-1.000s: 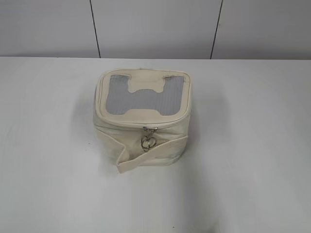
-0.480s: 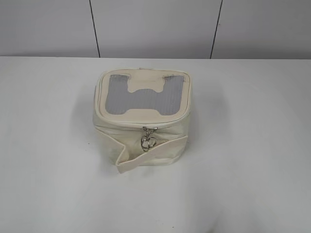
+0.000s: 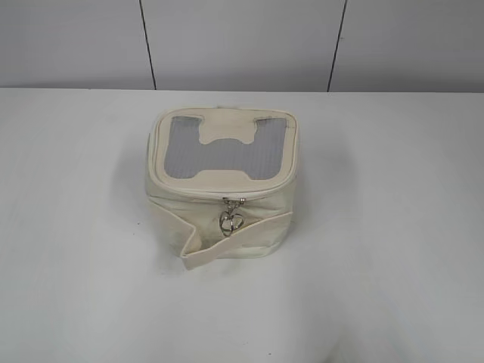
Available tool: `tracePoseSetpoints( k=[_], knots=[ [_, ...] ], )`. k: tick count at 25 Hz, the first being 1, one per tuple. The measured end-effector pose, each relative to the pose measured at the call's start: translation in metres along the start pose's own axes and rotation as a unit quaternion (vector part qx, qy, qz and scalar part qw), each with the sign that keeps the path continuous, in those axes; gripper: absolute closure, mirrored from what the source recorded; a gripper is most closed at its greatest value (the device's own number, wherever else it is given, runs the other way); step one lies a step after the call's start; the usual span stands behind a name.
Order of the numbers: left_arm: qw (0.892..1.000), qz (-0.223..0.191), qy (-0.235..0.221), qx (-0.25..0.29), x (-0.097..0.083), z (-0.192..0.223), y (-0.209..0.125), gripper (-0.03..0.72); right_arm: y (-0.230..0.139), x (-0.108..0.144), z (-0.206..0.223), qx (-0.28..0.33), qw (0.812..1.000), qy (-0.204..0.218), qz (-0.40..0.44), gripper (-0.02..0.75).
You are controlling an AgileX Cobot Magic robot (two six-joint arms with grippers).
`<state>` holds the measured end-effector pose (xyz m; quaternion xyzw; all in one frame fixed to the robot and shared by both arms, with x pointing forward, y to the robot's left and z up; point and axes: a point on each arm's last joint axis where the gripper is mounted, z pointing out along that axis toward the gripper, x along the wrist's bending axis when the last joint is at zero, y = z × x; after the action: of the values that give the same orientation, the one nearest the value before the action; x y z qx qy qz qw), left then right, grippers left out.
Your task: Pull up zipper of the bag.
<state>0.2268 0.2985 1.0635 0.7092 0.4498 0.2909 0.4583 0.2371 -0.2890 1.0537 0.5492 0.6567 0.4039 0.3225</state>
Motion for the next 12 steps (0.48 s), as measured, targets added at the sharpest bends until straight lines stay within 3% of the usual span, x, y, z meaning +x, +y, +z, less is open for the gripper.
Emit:
tracePoseSetpoints(
  k=[4,12],
  knots=[
    [1.000,-0.004,0.010,0.000,-0.0002,0.0001,0.0001,0.451,0.0001,0.0000,0.0003,0.001,1.000,-0.001,0.000,0.330],
    [0.992,-0.052,0.117,-0.001,-0.0022,0.0020,0.0009,0.451,-0.0019,0.0009,-0.0034,-0.018,0.999,-0.044,0.021,0.332]
  ],
)
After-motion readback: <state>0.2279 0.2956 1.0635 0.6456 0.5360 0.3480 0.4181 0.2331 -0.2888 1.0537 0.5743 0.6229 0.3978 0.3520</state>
